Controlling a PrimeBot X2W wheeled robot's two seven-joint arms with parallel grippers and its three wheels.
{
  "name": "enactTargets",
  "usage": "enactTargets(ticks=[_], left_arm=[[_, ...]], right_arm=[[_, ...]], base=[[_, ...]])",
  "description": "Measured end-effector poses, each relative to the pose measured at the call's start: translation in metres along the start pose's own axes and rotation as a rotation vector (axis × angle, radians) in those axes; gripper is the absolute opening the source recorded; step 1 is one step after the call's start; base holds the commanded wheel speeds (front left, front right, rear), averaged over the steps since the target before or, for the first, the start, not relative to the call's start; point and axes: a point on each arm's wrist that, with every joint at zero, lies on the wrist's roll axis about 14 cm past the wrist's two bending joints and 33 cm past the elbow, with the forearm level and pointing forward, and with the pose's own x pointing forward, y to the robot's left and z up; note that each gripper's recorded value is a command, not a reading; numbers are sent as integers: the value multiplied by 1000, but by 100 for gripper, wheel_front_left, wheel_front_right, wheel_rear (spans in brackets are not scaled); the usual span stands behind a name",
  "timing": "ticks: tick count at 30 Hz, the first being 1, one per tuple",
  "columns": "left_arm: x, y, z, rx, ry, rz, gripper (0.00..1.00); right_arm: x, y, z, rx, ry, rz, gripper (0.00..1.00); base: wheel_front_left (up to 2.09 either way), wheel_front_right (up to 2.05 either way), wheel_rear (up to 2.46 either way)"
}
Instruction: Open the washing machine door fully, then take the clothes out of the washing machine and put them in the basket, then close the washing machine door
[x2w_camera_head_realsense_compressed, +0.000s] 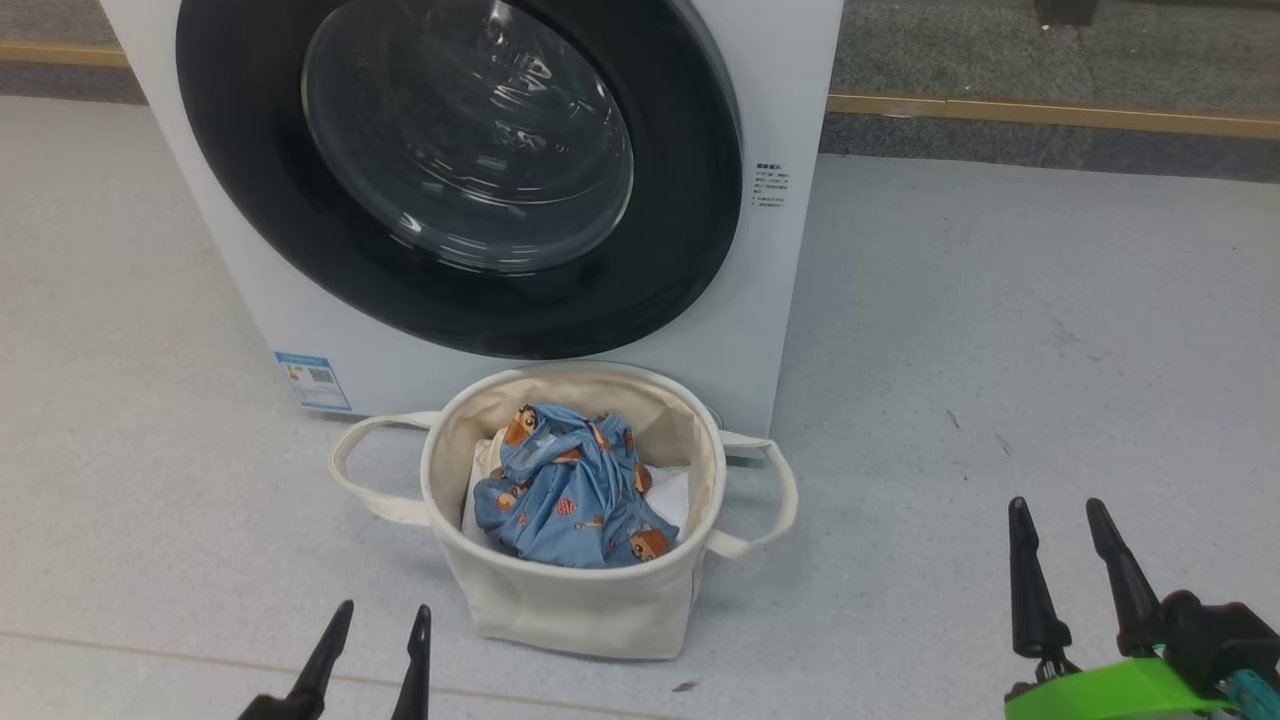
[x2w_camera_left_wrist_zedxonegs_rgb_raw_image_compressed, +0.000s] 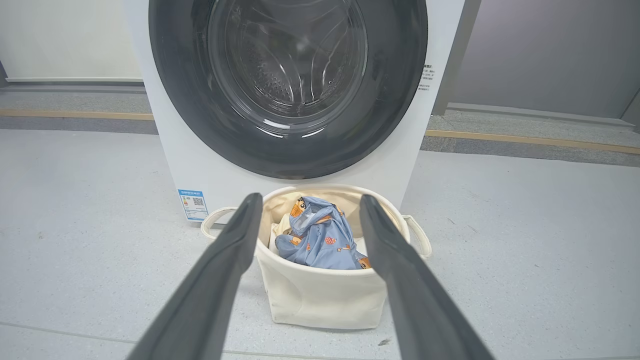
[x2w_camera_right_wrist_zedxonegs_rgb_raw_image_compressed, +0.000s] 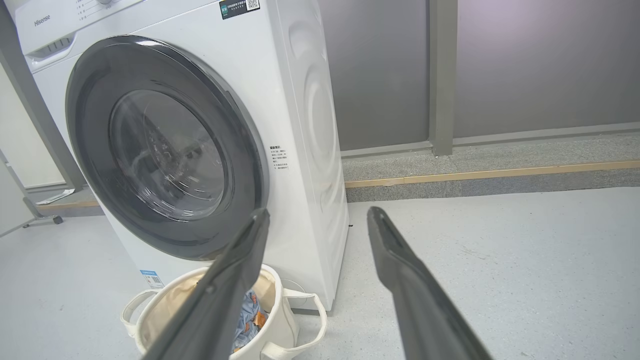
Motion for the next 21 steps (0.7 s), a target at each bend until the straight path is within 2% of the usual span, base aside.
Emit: enactTargets(ticks=[21], left_arm=[[-1, 1, 0, -3, 1, 1, 100]], right_arm=[[1, 1, 0, 0, 0, 5, 100]], base=[[0, 0, 0]])
